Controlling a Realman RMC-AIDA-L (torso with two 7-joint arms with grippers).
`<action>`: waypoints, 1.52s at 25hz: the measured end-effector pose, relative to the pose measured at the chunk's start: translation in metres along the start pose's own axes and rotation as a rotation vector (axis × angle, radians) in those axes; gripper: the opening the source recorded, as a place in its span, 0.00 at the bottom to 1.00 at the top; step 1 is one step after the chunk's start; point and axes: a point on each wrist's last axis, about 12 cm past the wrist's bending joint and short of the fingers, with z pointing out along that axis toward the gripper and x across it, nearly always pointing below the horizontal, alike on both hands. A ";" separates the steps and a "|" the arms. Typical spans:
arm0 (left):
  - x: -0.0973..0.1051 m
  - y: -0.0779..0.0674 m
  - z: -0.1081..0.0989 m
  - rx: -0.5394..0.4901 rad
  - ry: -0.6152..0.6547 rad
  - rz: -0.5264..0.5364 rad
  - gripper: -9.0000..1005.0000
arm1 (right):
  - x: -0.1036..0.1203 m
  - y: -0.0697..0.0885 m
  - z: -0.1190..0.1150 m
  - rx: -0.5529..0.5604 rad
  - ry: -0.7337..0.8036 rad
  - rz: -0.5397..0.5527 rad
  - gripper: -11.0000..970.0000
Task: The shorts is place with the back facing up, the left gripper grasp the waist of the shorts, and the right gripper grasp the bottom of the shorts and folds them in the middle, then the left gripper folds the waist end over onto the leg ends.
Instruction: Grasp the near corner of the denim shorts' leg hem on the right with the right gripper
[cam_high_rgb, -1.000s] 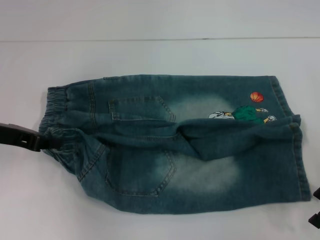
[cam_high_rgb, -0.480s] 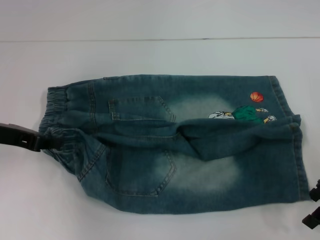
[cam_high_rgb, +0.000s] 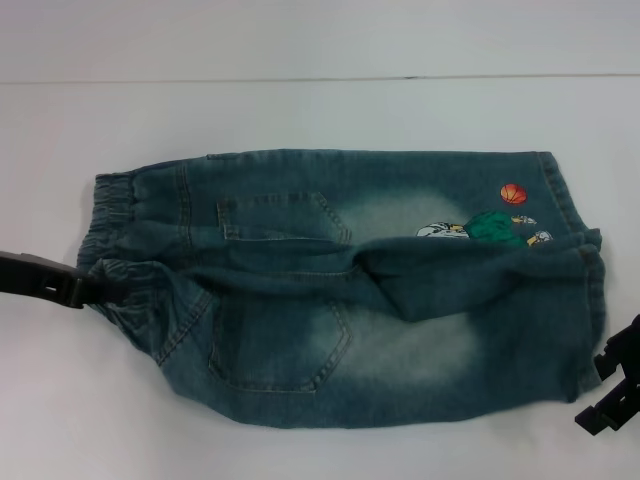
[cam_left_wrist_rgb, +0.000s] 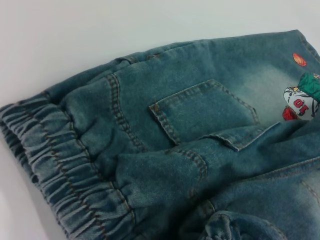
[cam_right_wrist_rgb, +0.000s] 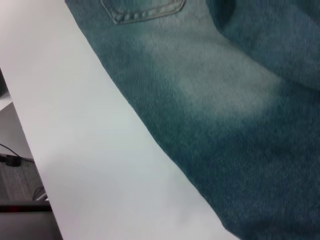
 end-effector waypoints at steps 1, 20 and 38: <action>0.000 0.000 0.000 -0.001 0.000 0.000 0.04 | -0.001 0.000 -0.001 0.002 -0.001 -0.002 0.97; 0.003 0.001 0.002 0.007 0.005 -0.008 0.04 | -0.011 0.000 0.003 0.018 0.004 -0.028 0.97; 0.006 0.001 0.003 0.008 0.004 -0.012 0.04 | -0.009 -0.001 0.008 0.034 0.015 -0.031 0.37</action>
